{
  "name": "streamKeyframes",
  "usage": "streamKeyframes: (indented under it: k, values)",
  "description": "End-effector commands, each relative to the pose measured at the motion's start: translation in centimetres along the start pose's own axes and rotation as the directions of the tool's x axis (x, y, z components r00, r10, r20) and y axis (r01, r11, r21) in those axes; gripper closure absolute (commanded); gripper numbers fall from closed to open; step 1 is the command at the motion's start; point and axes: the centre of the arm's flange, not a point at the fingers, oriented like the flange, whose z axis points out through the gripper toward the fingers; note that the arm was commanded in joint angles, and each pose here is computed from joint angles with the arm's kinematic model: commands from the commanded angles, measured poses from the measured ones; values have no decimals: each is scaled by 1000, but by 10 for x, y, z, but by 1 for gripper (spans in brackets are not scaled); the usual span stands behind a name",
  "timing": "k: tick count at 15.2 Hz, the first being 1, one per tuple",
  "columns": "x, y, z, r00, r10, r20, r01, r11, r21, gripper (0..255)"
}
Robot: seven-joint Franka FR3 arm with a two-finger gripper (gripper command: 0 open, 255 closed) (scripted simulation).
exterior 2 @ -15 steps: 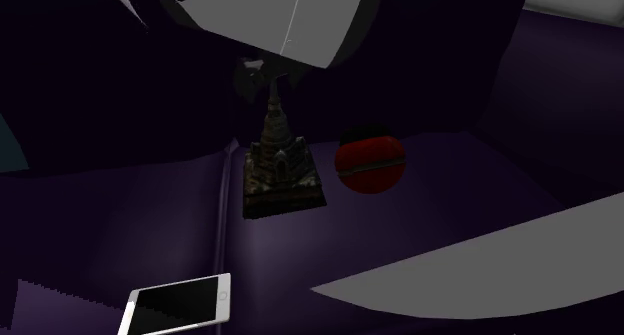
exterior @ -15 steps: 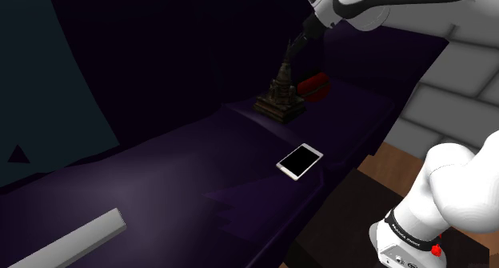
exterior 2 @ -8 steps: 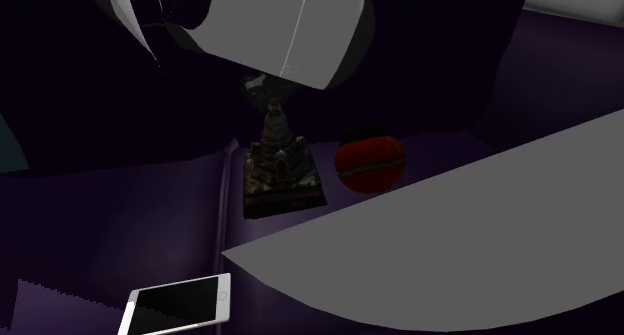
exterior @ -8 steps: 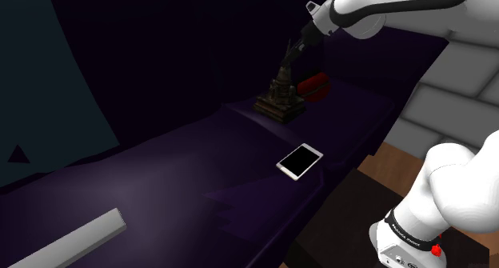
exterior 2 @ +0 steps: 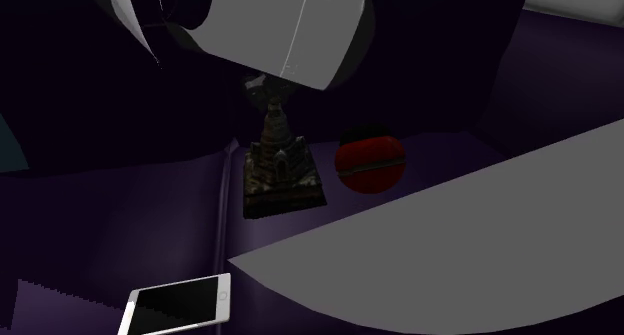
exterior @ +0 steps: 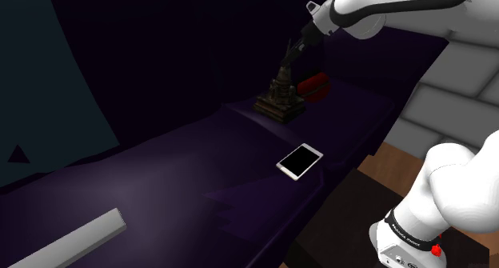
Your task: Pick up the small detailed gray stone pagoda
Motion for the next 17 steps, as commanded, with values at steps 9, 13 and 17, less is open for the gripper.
streamKeyframes:
  k: [9, 13, 17]
  values:
    - [26, 2, -36, 1000, -1, 4, 1, 1000, 2, 255]
    - [39, 3, -54, 1000, -1, 4, 1, 1000, 2, 255]
    - [45, 4, -63, 1000, -1, 4, 1, 1000, 2, 255]
